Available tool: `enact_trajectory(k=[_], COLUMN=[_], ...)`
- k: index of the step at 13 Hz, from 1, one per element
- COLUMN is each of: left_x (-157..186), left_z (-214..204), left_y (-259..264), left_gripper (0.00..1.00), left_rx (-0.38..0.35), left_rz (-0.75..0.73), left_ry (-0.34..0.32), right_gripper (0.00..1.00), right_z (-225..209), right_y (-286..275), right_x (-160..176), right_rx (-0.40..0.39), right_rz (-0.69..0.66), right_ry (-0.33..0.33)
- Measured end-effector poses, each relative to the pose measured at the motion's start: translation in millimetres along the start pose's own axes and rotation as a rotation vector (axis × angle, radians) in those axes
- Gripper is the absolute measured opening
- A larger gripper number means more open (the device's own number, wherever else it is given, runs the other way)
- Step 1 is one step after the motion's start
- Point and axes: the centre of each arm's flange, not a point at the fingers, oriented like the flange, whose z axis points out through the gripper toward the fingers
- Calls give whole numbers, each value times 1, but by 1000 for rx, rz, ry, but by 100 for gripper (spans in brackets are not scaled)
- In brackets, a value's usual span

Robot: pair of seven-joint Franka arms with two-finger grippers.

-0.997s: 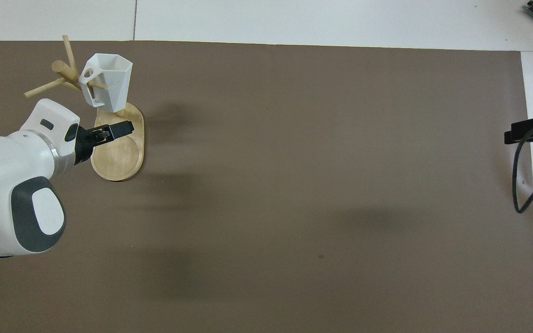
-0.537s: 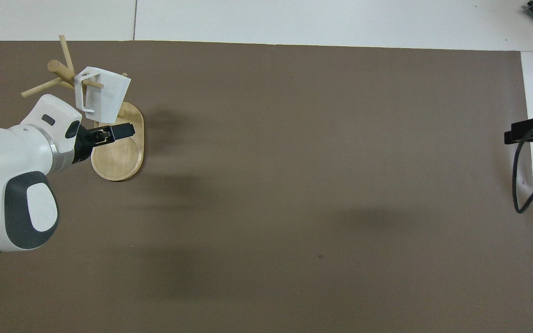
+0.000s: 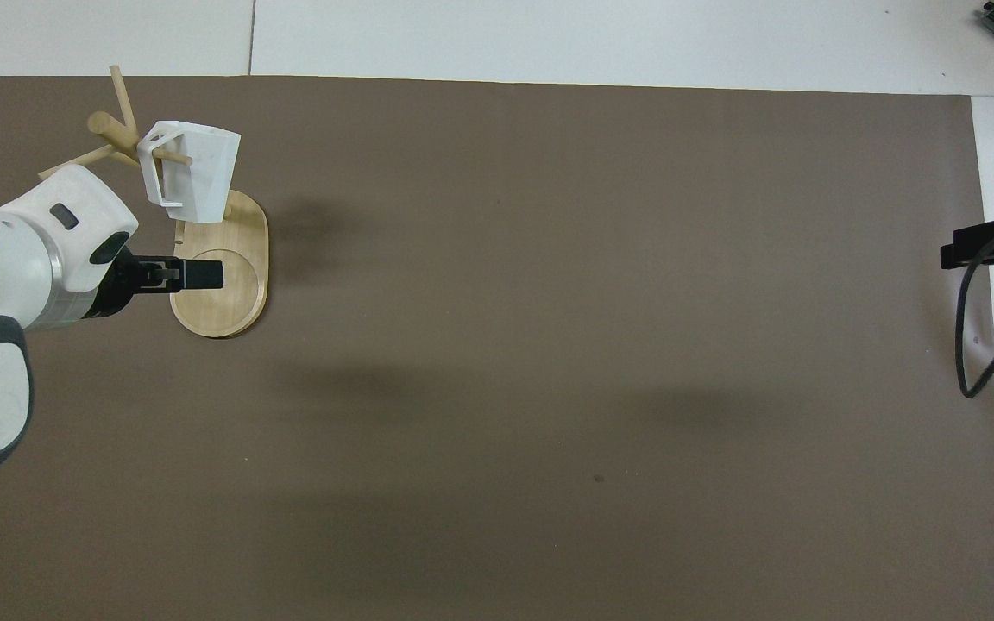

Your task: Hang cup on rack

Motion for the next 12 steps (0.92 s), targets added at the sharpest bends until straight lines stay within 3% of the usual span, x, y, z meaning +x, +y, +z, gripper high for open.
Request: enact_trajectory(k=[4, 9, 12], left_x=[0, 17, 22], left_z=[-32, -96, -99], left_y=[2, 8, 8], left_gripper=[100, 100, 100], left_rx=[74, 82, 82], left_rz=[91, 100, 99], left_ry=[-67, -145, -168], right_gripper=[100, 100, 100], right_z=[0, 0, 0], right_y=[0, 0, 0], right_x=[0, 0, 0], right_rx=[0, 0, 0], right_rz=[0, 0, 0], right_ry=[0, 0, 0])
